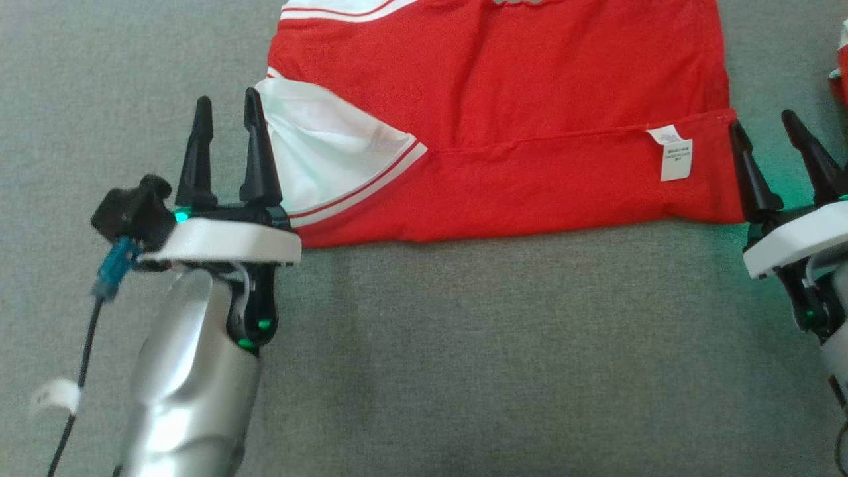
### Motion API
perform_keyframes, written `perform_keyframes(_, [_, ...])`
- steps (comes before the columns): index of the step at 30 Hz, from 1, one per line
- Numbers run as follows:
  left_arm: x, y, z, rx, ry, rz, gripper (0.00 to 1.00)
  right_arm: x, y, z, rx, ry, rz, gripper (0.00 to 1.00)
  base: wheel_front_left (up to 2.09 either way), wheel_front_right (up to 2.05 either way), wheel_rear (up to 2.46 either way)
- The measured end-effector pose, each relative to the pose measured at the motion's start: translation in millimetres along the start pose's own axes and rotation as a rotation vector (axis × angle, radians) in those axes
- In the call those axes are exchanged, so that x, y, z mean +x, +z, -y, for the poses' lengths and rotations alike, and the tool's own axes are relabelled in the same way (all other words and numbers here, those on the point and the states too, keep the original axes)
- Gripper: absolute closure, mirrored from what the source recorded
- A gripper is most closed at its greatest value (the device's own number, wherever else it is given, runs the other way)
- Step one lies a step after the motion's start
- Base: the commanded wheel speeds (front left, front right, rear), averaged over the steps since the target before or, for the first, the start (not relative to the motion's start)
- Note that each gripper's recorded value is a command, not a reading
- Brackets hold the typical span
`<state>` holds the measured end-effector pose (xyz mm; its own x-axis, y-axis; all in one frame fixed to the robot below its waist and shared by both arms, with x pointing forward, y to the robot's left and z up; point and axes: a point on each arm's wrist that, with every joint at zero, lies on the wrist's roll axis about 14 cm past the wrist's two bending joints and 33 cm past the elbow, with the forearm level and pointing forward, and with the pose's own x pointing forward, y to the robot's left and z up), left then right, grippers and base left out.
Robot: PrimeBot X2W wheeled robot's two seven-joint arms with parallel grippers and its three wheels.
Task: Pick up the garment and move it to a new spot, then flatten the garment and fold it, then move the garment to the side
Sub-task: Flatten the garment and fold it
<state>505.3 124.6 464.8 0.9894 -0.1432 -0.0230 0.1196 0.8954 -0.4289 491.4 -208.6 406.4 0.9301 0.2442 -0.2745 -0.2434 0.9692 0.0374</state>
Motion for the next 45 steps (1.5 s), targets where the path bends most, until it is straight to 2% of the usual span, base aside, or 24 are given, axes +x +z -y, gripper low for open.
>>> perform_keyframes(4, [-25.6, -1.8, 3.9, 0.121, -0.013, 0.008, 0.00, -7.9, 15.2, -0.9, 0.027, -0.018, 0.059, 0.00, 0.00, 0.00, 0.00])
perform_keyframes(10, [-86.1, -48.9, -18.0, 0.247, 0.058, -0.146, 0.00, -38.1, -5.1, -10.4, 0.060, -0.036, 0.031, 0.00, 0.00, 0.00, 0.00])
perform_keyframes(19, [-101.5, -79.4, -47.3, 0.269, 0.133, -0.266, 0.00, -45.2, -3.6, -7.5, 0.064, -0.057, 0.045, 0.00, 0.00, 0.00, 0.00])
perform_keyframes(32, [-76.9, -90.1, -53.5, 0.283, 0.114, -0.314, 0.00, -41.7, -13.1, -8.1, 0.053, -0.051, 0.020, 0.00, 0.00, 0.00, 0.00])
perform_keyframes(33, [-76.3, -91.7, -51.9, 0.286, 0.103, -0.322, 0.15, -41.6, -13.0, -8.6, 0.052, -0.049, 0.020, 0.00, 0.00, 0.00, 0.00])
perform_keyframes(34, [-76.3, -93.3, -50.5, 0.286, 0.094, -0.329, 0.68, -41.4, -12.7, -9.0, 0.052, -0.048, 0.021, 0.00, 0.00, 0.00, 0.00])
perform_keyframes(35, [-76.2, -94.9, -48.5, 0.287, 0.082, -0.335, 1.00, -41.3, -12.2, -9.2, 0.051, -0.047, 0.021, 0.00, 0.00, 0.00, 0.00])
perform_keyframes(39, [-76.0, -96.3, -43.0, 0.286, 0.055, -0.344, 1.00, -42.0, -15.4, -9.2, 0.050, -0.049, 0.009, 0.00, 0.00, 0.00, 0.00])
perform_keyframes(45, [-74.5, -83.1, -32.4, 0.289, 0.021, -0.300, 1.00, -47.4, -47.9, -9.1, 0.076, -0.068, -0.098, 0.00, 0.00, 0.00, 0.00])
